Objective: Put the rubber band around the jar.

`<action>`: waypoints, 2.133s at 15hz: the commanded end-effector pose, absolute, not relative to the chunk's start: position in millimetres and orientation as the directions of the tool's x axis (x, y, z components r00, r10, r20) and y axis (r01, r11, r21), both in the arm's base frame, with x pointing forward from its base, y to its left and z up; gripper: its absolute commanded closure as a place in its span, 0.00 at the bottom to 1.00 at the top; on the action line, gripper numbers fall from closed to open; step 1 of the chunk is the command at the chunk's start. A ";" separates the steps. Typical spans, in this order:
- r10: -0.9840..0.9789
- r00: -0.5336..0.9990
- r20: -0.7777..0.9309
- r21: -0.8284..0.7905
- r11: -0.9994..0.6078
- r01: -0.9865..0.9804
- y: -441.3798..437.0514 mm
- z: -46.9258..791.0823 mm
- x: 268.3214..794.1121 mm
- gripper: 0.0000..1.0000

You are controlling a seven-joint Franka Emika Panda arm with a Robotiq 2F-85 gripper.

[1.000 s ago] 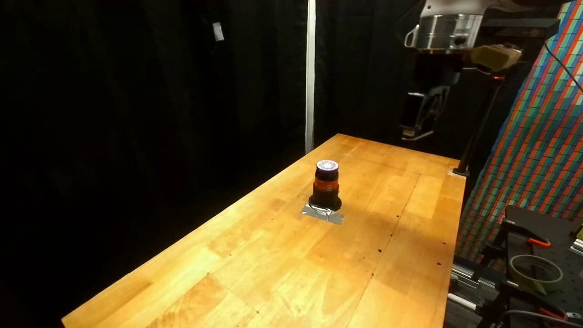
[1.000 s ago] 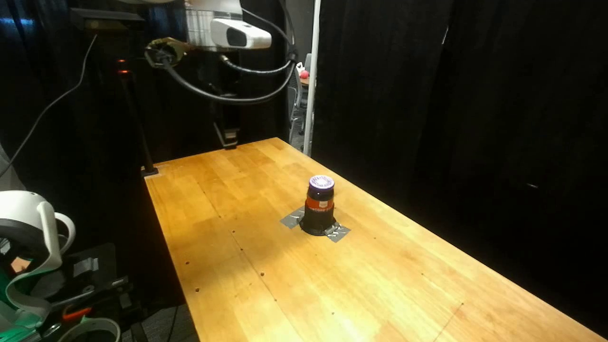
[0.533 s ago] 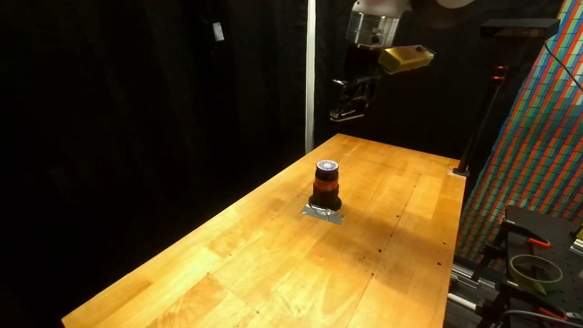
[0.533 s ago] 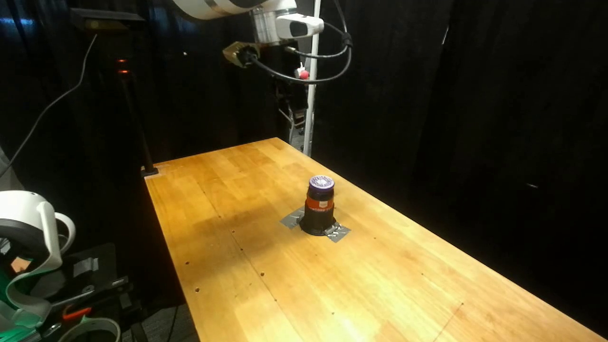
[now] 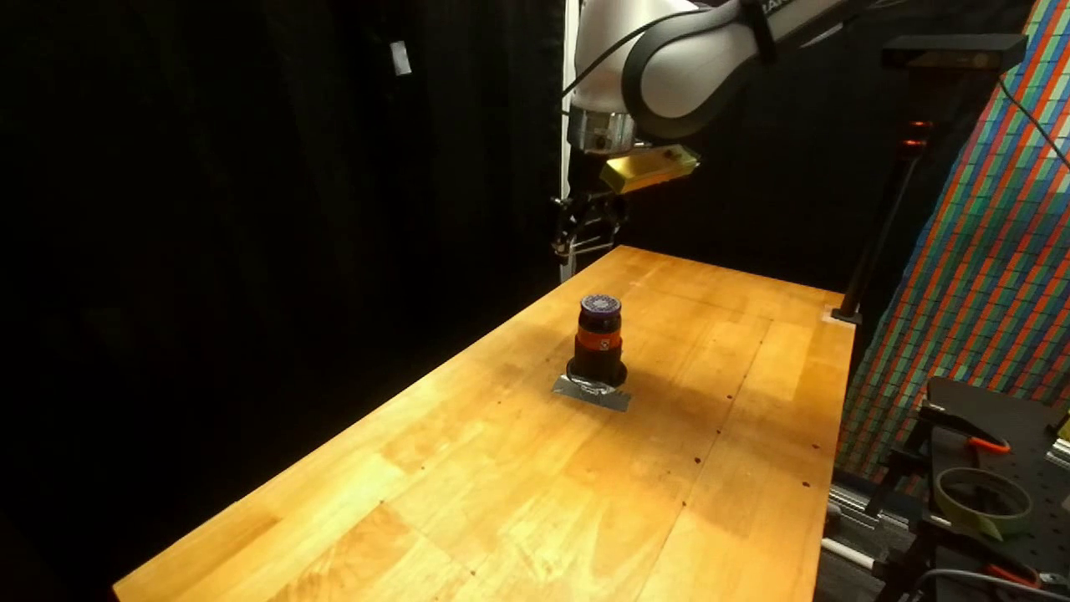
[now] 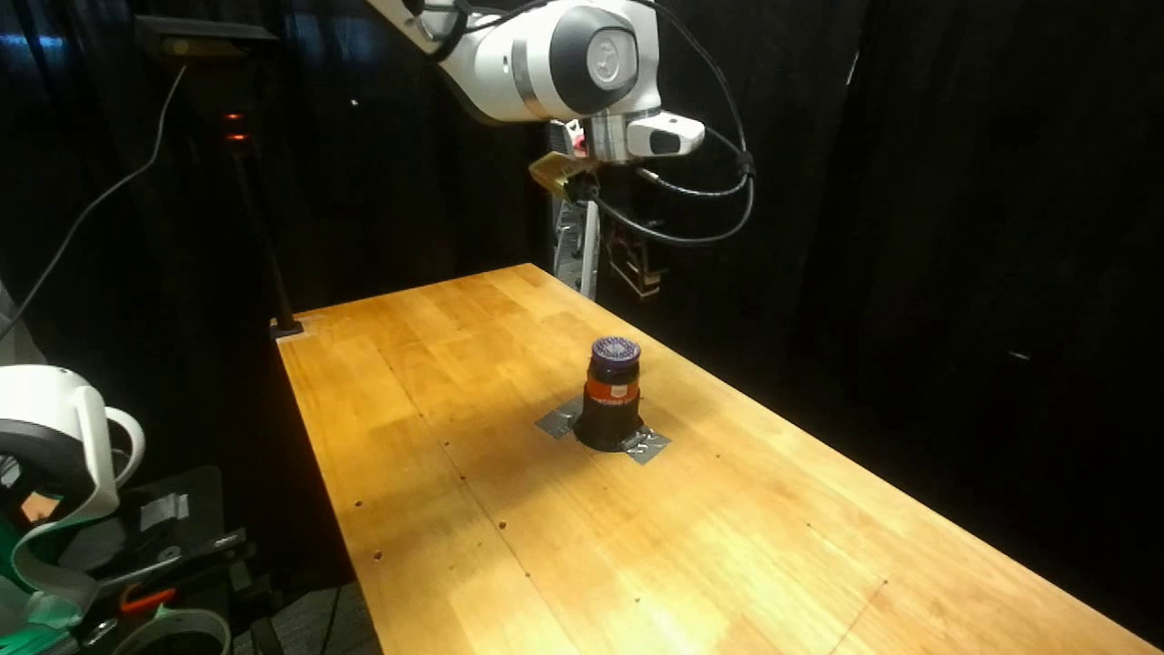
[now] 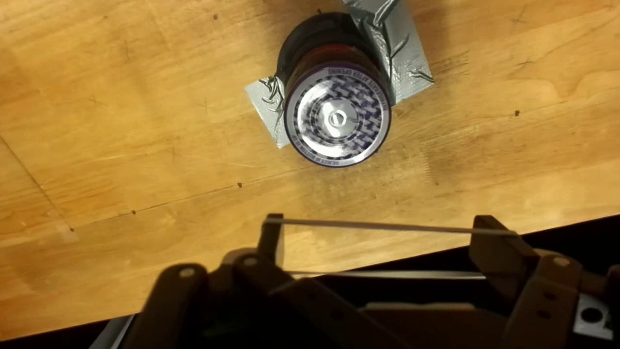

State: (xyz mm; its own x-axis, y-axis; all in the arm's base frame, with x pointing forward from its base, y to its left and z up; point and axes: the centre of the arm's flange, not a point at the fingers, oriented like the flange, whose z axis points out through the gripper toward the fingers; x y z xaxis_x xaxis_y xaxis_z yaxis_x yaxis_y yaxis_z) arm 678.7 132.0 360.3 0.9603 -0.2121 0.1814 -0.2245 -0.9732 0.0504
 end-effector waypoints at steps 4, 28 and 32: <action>-0.249 0.966 0.074 0.077 -0.964 -0.255 123.6 307.0 719.6 0.00; -0.347 0.936 -0.057 0.029 -0.938 -0.346 94.1 250.2 673.2 0.00; -0.358 0.933 -0.039 -0.006 -0.933 -0.359 88.4 256.9 641.4 0.00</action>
State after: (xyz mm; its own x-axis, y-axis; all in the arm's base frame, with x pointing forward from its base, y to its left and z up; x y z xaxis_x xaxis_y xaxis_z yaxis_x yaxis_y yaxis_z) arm 686.1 98.4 246.4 0.9332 -0.3574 -0.0373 -0.3566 -0.9339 0.0259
